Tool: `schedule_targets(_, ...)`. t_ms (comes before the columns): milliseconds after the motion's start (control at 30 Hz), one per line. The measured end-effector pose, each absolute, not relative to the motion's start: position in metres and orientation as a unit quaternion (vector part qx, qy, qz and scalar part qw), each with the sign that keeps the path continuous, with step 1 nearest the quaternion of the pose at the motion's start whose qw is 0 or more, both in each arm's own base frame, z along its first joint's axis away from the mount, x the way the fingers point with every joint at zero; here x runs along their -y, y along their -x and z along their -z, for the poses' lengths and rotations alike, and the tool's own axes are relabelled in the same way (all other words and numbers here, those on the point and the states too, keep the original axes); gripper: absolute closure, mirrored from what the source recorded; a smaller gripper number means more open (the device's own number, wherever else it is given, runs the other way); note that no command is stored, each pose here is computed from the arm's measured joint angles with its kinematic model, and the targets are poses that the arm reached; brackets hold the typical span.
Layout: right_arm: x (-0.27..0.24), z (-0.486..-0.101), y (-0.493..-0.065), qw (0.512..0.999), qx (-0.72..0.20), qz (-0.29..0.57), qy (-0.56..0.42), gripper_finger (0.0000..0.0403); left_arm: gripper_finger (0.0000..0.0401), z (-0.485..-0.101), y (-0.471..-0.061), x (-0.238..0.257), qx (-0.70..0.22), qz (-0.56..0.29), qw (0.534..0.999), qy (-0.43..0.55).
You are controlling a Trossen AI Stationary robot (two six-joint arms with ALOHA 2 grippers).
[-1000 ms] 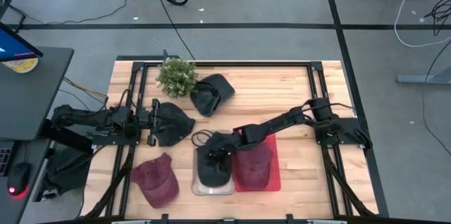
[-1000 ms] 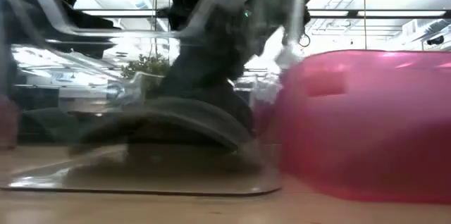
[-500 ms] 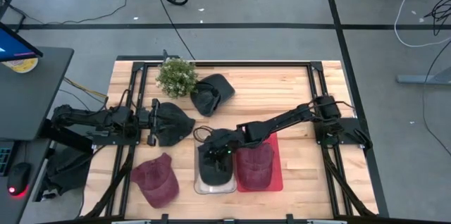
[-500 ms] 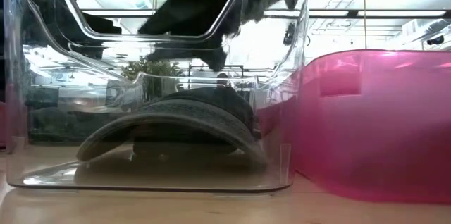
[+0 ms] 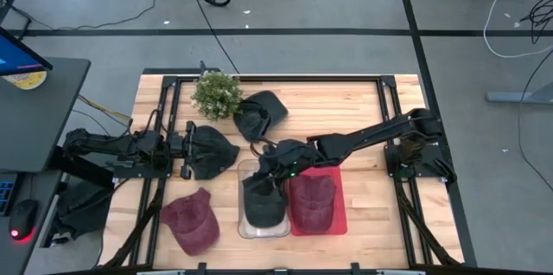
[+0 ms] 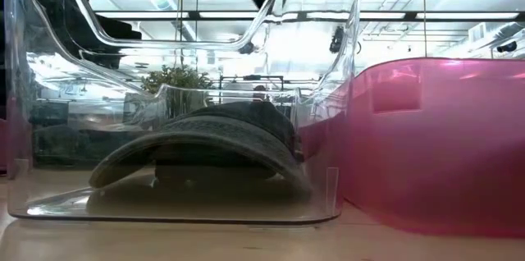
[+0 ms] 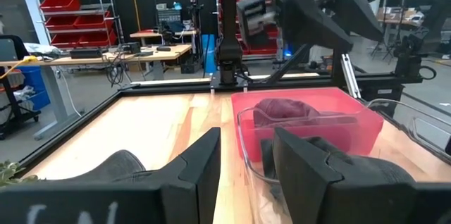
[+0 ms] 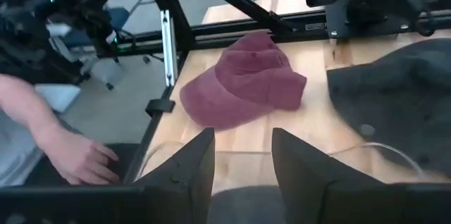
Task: Pick & Place hat
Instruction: Put the red cap into the red bin
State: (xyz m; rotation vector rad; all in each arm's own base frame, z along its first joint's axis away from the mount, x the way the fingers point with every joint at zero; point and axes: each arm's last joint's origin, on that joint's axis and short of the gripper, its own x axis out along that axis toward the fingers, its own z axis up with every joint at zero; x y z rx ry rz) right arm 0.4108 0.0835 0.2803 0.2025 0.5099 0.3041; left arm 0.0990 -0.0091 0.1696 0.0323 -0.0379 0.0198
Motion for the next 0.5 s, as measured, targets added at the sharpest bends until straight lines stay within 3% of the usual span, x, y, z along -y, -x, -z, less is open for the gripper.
schedule_targets(267, -0.069, -0.313, -0.376, 0.944, -0.29, -0.136, -0.085, 0.0259, 0.0266, -0.17, -0.099, 0.009, 0.019, -0.01, 1.0, -0.016)
schedule_targets(500, -0.084, -0.342, -0.349, 0.95, -0.263, -0.165, -0.041, 0.0259, 0.0266, -0.17, -0.099, 0.009, 0.019, -0.01, 1.0, -0.016)
